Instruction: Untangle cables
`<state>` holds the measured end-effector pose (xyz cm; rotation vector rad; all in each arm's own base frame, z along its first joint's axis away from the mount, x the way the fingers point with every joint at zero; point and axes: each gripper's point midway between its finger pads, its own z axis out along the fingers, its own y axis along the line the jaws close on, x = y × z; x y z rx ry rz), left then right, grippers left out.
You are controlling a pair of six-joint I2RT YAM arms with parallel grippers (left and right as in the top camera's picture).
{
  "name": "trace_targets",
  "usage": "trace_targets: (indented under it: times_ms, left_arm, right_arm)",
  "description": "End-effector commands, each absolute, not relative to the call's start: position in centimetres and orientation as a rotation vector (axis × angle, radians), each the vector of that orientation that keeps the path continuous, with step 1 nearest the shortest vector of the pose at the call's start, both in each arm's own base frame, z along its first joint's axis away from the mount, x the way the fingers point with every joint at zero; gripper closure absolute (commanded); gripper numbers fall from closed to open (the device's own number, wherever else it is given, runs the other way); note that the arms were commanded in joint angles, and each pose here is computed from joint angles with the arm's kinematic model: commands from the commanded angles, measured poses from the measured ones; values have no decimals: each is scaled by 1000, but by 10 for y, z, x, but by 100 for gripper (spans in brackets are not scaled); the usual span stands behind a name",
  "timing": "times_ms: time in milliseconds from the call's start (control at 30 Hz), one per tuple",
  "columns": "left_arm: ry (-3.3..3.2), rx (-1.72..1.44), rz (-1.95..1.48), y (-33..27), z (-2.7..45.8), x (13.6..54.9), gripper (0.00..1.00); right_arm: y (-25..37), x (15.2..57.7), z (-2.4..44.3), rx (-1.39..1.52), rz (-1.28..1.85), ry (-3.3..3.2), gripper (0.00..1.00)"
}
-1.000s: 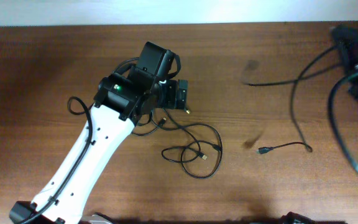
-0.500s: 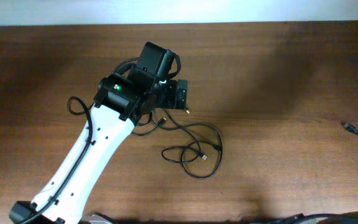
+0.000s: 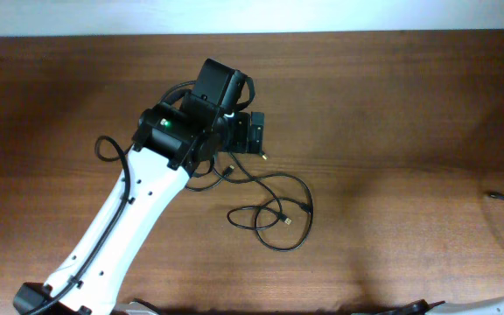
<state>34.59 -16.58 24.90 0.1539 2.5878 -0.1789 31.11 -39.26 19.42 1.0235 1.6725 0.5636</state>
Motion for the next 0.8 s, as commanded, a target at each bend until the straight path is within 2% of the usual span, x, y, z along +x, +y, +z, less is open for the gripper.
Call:
trace_targets:
  times_ms: [0, 67, 100, 300, 400, 500, 600, 667, 700, 767]
  left_arm:
    - [2594, 160, -190, -168, 247, 346, 1]
    - [2594, 160, -190, -168, 247, 346, 1]
    - [2594, 160, -190, -168, 247, 346, 1]
    - [2594, 160, -190, -168, 247, 346, 1]
    - [2594, 160, -190, -168, 247, 346, 1]
    - [2594, 160, -190, -168, 247, 346, 1]
    - [2594, 160, -190, -168, 247, 346, 1]
    - [2594, 160, -190, -168, 247, 346, 1]
    - [2594, 160, -190, -168, 247, 346, 1]
    - [2594, 160, -190, -168, 247, 346, 1]
  right_arm:
    - [-386, 319, 181, 1037, 565, 1714, 37]
    - [-381, 317, 174, 1080, 595, 1726, 7]
    - [-379, 315, 169, 1114, 606, 1734, 4]
    - [-340, 297, 136, 1371, 804, 1793, 3]
    - [-313, 299, 138, 1310, 835, 1888, 3]
    - [-265, 320, 136, 1190, 828, 2076, 3]
    - [-185, 359, 115, 933, 763, 2388, 2]
    - [-125, 383, 108, 651, 726, 2546, 0]
    - [-84, 393, 105, 419, 704, 2621, 1]
    - [-22, 395, 100, 88, 689, 2710, 1]
